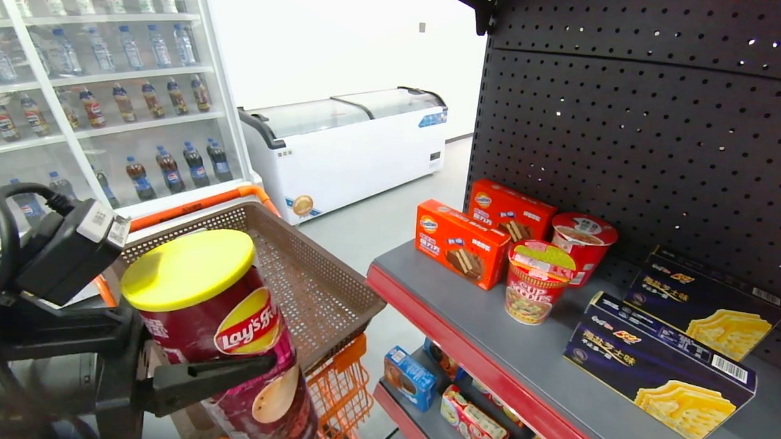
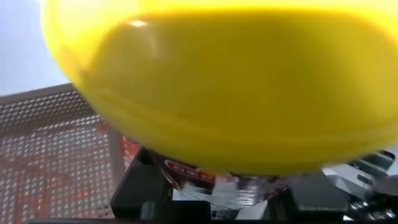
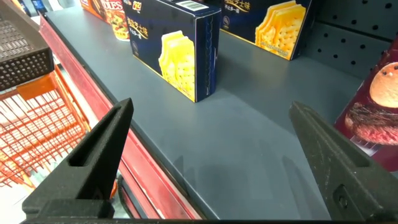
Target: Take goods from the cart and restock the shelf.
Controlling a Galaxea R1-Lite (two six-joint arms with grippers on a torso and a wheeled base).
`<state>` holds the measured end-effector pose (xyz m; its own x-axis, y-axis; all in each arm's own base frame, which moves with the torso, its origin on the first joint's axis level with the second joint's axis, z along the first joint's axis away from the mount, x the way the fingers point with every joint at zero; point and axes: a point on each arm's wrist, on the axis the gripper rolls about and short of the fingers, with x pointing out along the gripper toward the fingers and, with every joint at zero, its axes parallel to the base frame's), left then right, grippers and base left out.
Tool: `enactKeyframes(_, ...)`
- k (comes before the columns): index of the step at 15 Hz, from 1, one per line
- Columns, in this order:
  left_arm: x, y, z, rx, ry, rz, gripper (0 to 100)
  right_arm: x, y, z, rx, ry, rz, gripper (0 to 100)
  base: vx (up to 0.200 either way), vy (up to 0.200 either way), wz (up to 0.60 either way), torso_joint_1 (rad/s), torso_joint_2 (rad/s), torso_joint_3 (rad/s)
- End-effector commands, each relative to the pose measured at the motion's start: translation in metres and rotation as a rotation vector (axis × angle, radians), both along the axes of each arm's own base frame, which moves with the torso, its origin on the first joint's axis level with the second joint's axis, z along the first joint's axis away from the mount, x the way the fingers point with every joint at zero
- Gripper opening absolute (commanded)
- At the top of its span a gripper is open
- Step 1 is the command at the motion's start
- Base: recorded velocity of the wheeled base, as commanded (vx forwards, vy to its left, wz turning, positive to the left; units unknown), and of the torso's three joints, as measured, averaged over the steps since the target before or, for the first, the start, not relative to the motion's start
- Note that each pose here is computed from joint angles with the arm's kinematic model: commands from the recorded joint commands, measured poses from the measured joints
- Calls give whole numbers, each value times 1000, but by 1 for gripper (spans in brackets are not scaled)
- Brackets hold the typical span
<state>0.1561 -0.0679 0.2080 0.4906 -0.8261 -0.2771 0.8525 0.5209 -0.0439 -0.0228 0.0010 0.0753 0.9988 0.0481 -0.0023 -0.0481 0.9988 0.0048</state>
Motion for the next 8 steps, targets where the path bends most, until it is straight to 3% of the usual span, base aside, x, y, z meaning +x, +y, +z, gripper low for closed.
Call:
enactKeyframes(1, -3, -8, -1, 1, 4, -57, 0, 0, 0, 0, 0, -1, 1, 100, 0, 0, 0, 0, 0, 0)
enactKeyframes(3, -1, -11, -5, 7, 22, -65, 0, 0, 0, 0, 0, -2, 1, 100, 0, 0, 0, 0, 0, 0)
enactKeyframes(6, 5, -16, -6, -1, 10, -85, 0, 0, 0, 0, 1, -1, 1, 100, 0, 0, 0, 0, 0, 0)
enactKeyframes(8, 3, -24, -8, -2, 21, -140, 0, 0, 0, 0, 0, -1, 1, 100, 0, 0, 0, 0, 0, 0)
